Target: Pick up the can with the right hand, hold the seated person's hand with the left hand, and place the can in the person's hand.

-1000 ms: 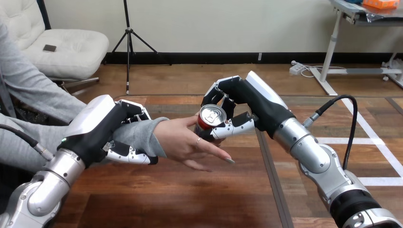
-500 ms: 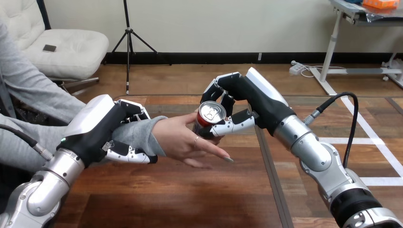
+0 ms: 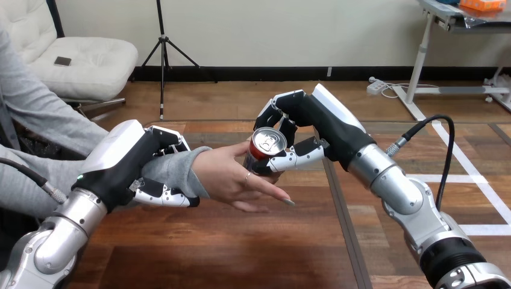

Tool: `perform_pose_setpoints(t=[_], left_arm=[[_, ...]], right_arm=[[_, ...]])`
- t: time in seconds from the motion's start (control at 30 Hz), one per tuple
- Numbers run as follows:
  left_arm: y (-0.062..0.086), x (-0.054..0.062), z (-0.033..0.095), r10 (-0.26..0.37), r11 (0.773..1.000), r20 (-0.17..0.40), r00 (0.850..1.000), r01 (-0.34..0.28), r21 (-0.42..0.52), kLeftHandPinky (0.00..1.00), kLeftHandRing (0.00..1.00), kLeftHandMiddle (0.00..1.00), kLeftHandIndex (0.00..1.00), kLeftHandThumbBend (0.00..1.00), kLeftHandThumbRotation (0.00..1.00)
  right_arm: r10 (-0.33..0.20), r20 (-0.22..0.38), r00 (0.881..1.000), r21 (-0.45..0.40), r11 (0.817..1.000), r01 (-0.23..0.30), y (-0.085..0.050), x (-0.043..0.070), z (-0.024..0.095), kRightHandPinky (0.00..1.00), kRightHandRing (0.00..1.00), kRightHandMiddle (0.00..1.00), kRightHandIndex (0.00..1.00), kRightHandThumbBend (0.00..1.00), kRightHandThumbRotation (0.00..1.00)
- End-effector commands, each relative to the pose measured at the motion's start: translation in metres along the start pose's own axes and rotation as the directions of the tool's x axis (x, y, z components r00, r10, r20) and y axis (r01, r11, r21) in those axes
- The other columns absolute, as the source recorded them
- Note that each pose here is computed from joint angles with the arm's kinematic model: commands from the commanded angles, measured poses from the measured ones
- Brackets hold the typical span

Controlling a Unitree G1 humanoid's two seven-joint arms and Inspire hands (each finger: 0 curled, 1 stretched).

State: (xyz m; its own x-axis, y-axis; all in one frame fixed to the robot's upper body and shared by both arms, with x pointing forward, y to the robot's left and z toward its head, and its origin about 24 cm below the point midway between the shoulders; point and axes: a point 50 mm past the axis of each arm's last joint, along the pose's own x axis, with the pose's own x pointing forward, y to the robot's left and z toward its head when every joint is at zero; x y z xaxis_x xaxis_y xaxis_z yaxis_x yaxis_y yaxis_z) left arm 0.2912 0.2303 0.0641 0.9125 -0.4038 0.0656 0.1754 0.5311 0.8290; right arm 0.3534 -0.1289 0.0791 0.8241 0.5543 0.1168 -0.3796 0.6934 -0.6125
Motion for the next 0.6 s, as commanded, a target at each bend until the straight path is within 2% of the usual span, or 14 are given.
perform_pose_setpoints(t=[0.0,0.13,0.17,0.43,0.47,0.57], left_arm=[[0.0149,0.0217,0.0251,0.087,0.996,0.127,0.988,-0.086,-0.015,0.23,0.28,0.35,0.42,0.71,0.0],[0.0152,0.0214,0.0249,0.084,0.996,0.127,0.988,-0.083,-0.013,0.24,0.29,0.35,0.42,0.71,0.0],[0.0153,0.0213,0.0249,0.084,0.996,0.127,0.988,-0.083,-0.012,0.24,0.28,0.35,0.42,0.71,0.0],[0.0157,0.0209,0.0252,0.082,0.997,0.115,0.99,-0.081,-0.013,0.24,0.29,0.36,0.42,0.7,0.0],[0.0157,0.0209,0.0252,0.081,0.997,0.114,0.99,-0.081,-0.013,0.25,0.29,0.36,0.42,0.7,0.0],[0.0157,0.0209,0.0252,0.08,0.997,0.113,0.99,-0.08,-0.009,0.25,0.3,0.37,0.42,0.7,0.0]], right_arm=[[-0.003,0.148,0.989,-0.023,1.0,0.007,-0.0125,0.0257,0.0394,0.35,0.41,0.46,0.48,0.72,0.07],[-0.003,0.135,0.991,-0.018,1.0,0.005,-0.0135,0.0242,0.0379,0.37,0.43,0.48,0.5,0.72,0.19],[-0.003,0.132,0.991,-0.016,1.0,0.006,-0.0137,0.0239,0.0377,0.38,0.45,0.48,0.51,0.72,0.28],[-0.004,0.117,0.993,-0.016,1.0,0.006,-0.0147,0.0219,0.036,0.41,0.47,0.5,0.53,0.75,0.51],[-0.004,0.116,0.993,-0.017,1.0,0.006,-0.0147,0.0217,0.0359,0.42,0.48,0.51,0.54,0.77,0.57],[-0.005,0.114,0.993,-0.019,1.0,0.008,-0.0148,0.021,0.0355,0.43,0.48,0.51,0.54,0.77,0.64]])
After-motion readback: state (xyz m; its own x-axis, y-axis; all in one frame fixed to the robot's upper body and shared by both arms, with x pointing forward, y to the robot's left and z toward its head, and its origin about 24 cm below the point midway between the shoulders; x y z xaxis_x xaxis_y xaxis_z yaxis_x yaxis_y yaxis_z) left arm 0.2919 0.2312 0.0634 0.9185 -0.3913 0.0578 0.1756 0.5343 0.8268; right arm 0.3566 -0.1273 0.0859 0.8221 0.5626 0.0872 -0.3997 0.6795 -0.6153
